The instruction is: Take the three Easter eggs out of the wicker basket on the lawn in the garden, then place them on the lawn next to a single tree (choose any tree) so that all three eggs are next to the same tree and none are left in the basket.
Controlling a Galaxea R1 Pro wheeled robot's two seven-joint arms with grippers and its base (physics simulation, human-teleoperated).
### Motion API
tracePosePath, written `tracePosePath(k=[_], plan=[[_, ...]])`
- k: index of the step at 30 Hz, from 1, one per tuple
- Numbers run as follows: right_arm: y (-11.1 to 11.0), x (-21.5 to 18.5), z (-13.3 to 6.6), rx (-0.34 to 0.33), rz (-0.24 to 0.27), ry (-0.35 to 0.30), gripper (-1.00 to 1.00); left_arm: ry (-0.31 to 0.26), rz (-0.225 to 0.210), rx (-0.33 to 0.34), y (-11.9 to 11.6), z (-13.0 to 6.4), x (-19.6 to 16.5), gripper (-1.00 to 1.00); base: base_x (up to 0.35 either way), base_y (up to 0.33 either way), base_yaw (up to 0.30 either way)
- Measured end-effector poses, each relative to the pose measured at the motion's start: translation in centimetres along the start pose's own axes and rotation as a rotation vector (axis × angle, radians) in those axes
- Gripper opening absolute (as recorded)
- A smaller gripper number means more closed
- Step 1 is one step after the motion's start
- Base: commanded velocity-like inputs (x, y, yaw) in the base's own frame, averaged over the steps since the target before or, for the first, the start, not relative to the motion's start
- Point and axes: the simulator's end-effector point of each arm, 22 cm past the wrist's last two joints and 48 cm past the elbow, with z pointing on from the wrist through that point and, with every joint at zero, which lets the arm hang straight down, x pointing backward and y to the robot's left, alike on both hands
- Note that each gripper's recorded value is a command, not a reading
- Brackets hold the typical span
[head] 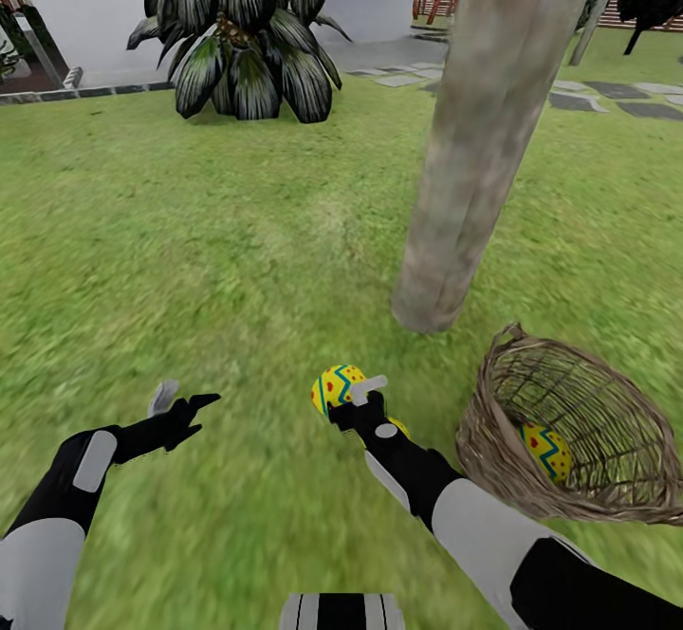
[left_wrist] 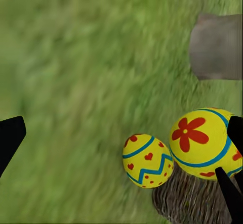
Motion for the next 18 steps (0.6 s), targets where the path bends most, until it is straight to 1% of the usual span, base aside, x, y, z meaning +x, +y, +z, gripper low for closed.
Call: tracePosePath(k=[4, 10, 18], plan=[[0.83, -0.09, -0.02, -0.035, -0.003, -0.005, -1.0, 0.012, -0.01, 0.014, -0.58, 0.7, 0.89, 1.0, 0.048, 0.064, 0.0], [0.96, -0.04, 0.06, -0.039, -0.003, -0.008, -1.0, 0.012, -0.013, 0.013, -0.43, 0.75, 0.89, 1.0, 0.002, 0.003, 0.0], [1.05, 0.72, 0.36, -0.043, 0.004, 0.004, -1.0, 0.019, -0.02, 0.004, 0.24, 1.01, 1.12, 1.0, 0.0, 0.0, 0.0]])
